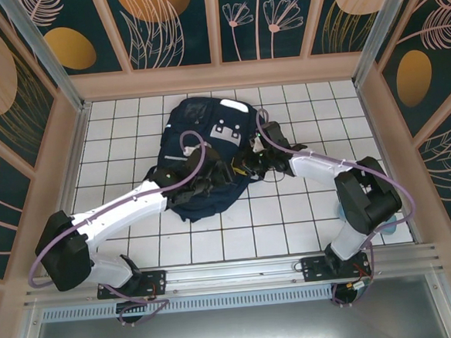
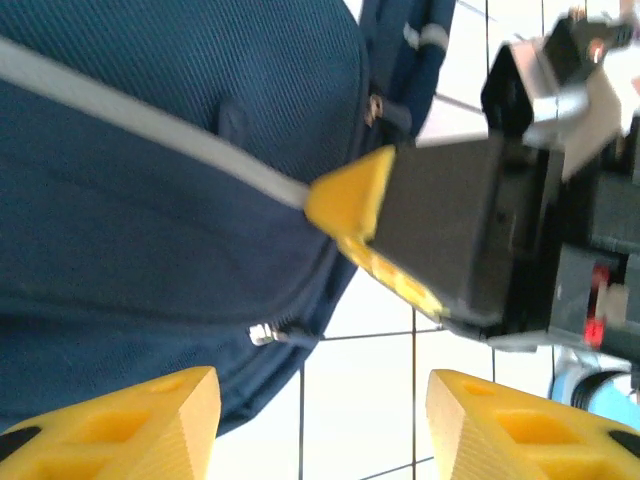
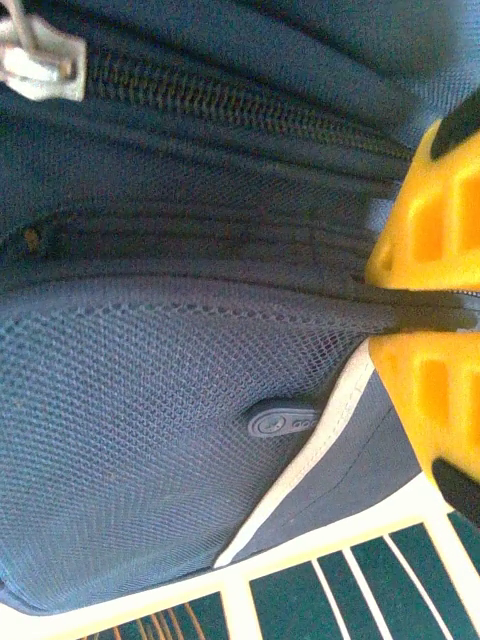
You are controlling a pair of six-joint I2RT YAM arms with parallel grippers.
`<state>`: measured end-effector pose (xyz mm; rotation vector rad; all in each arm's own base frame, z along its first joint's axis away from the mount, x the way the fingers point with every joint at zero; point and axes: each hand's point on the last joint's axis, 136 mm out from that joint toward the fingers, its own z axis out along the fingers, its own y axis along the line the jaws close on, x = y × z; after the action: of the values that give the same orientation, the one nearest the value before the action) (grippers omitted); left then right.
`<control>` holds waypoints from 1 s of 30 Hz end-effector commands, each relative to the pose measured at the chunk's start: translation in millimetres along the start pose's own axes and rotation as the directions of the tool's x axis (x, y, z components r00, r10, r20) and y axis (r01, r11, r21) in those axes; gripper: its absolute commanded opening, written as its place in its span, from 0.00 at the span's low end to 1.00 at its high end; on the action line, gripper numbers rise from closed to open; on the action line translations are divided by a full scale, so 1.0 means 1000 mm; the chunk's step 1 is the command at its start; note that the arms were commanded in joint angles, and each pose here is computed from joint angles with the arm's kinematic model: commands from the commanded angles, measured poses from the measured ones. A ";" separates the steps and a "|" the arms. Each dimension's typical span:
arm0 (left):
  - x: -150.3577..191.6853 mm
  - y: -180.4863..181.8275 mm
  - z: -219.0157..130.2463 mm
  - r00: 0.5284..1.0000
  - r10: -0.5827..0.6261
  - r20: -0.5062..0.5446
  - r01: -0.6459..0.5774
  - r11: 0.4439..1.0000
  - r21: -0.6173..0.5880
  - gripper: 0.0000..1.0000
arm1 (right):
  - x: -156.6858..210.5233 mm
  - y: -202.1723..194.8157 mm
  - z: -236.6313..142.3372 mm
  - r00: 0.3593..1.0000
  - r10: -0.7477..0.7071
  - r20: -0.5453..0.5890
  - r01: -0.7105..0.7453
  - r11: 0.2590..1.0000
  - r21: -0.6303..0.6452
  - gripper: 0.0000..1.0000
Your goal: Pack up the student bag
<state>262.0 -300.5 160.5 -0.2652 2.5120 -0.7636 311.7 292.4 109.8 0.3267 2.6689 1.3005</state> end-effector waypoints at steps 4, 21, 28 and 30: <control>0.023 0.016 0.005 0.987 -0.160 -0.020 0.161 0.986 0.051 0.52 | 0.004 0.049 -0.013 0.993 -0.118 0.017 0.119 0.983 -0.140 0.04; 0.010 0.004 0.007 0.942 -0.334 0.032 0.327 0.935 0.140 0.46 | 0.022 0.093 -0.025 0.974 -0.225 0.027 0.225 0.947 -0.230 0.02; 0.006 0.007 -0.002 0.942 -0.332 0.048 0.327 0.940 0.093 0.36 | 0.021 0.092 -0.023 0.973 -0.227 0.032 0.229 0.951 -0.210 0.02; 0.008 0.011 -0.005 0.940 -0.338 0.047 0.334 0.939 0.077 0.40 | 0.020 0.092 -0.023 0.973 -0.227 0.036 0.229 0.952 -0.205 0.02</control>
<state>248.3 -294.7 132.9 -0.6691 2.4594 -0.9427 306.5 316.3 155.3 0.1515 2.5367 1.3793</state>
